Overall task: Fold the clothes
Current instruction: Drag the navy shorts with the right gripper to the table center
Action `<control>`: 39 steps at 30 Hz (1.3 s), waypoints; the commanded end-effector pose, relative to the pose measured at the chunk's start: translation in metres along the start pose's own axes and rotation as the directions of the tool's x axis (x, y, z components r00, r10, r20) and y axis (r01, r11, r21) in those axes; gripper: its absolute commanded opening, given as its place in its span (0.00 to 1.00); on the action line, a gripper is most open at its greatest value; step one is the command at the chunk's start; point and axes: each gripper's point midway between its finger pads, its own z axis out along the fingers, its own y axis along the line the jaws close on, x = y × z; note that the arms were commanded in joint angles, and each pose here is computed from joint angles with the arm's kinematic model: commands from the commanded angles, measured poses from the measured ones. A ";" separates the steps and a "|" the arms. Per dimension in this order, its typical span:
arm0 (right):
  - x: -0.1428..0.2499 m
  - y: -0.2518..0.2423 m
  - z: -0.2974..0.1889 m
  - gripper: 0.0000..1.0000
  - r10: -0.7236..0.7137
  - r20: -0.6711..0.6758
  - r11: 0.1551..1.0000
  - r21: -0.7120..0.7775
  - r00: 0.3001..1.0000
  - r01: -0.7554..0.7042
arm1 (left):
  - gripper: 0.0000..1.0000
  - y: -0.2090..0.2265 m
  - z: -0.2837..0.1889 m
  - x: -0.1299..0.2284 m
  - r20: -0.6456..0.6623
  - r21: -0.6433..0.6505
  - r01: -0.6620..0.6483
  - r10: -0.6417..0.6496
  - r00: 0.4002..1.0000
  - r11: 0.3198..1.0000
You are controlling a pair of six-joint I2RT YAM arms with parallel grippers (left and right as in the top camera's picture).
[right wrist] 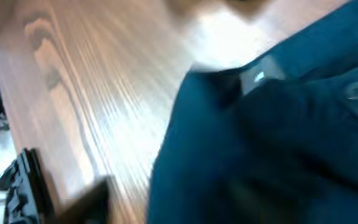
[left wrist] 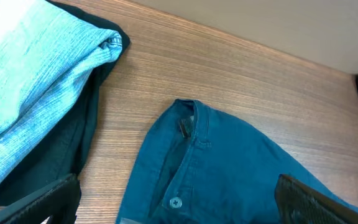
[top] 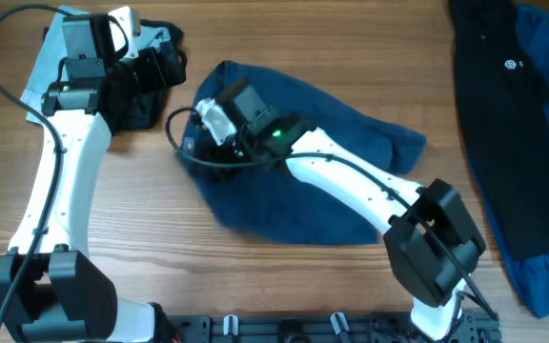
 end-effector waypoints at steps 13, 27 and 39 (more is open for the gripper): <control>0.063 -0.246 -0.224 1.00 0.552 0.273 0.663 0.428 0.788 -0.614 | 1.00 -0.055 0.027 0.024 -0.061 0.106 -0.113 0.120 0.991 0.988; 0.166 -0.402 -0.194 0.88 0.643 0.422 0.408 0.516 0.639 -0.753 | 1.00 -0.054 0.034 0.030 -0.082 0.103 -0.107 0.116 0.990 0.989; 0.150 -0.400 -0.149 0.04 0.524 0.332 0.433 0.690 0.784 -0.581 | 1.00 -0.052 0.034 0.030 -0.084 0.092 -0.107 0.115 0.990 0.990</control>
